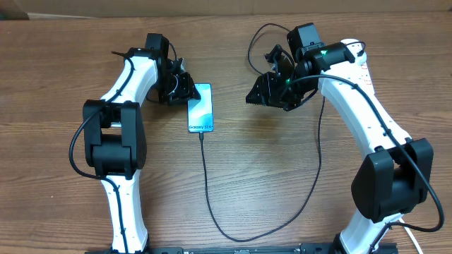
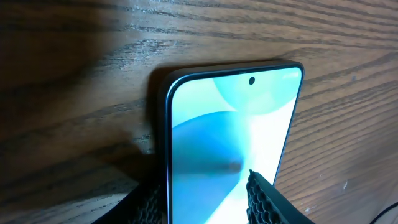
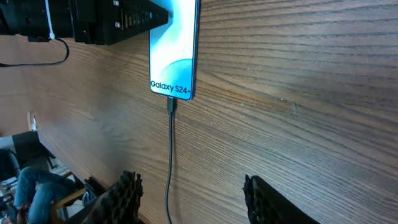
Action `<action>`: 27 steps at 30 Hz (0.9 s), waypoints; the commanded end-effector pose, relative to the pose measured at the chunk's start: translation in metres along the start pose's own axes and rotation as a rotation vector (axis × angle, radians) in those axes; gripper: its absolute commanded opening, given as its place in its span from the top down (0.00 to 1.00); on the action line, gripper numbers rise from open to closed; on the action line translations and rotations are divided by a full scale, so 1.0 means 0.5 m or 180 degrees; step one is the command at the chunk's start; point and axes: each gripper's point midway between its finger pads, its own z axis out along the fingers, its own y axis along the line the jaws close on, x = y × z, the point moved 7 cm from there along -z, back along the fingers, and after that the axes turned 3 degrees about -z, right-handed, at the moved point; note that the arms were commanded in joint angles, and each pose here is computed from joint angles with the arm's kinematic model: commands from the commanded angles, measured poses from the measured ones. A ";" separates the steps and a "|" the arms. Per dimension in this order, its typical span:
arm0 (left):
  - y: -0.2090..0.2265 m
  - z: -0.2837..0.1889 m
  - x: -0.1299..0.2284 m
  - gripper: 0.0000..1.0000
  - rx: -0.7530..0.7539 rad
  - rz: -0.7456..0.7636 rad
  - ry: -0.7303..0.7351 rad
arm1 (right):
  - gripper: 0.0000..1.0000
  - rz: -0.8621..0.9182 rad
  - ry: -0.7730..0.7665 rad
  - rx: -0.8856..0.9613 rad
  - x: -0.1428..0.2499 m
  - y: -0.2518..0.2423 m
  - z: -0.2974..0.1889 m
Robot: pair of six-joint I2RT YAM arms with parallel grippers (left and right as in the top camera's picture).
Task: Plug charger to phone and switch on socket
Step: 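Lower the phone flat onto the table with the left gripper, then release the phone, raise the left arm, move right gripper to power strip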
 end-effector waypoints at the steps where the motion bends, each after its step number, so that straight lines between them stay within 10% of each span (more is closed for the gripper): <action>1: 0.006 0.006 -0.003 0.55 -0.0163 0.0058 -0.0018 | 0.46 -0.0142 -0.0173 -0.0001 -0.007 0.024 -0.035; 6: 0.018 0.004 -0.006 0.38 -0.0352 -0.0003 -0.0064 | 0.46 -0.0133 -0.0158 0.0003 -0.005 0.023 -0.035; 15: 0.001 -0.071 -0.029 0.38 -0.0696 -0.0017 -0.0203 | 0.46 -0.0135 -0.0160 0.0003 -0.005 0.023 -0.035; 27: -0.142 -0.380 -0.050 0.30 -0.0673 0.0257 -0.1190 | 0.48 -0.0131 -0.0345 0.0001 -0.009 0.020 -0.078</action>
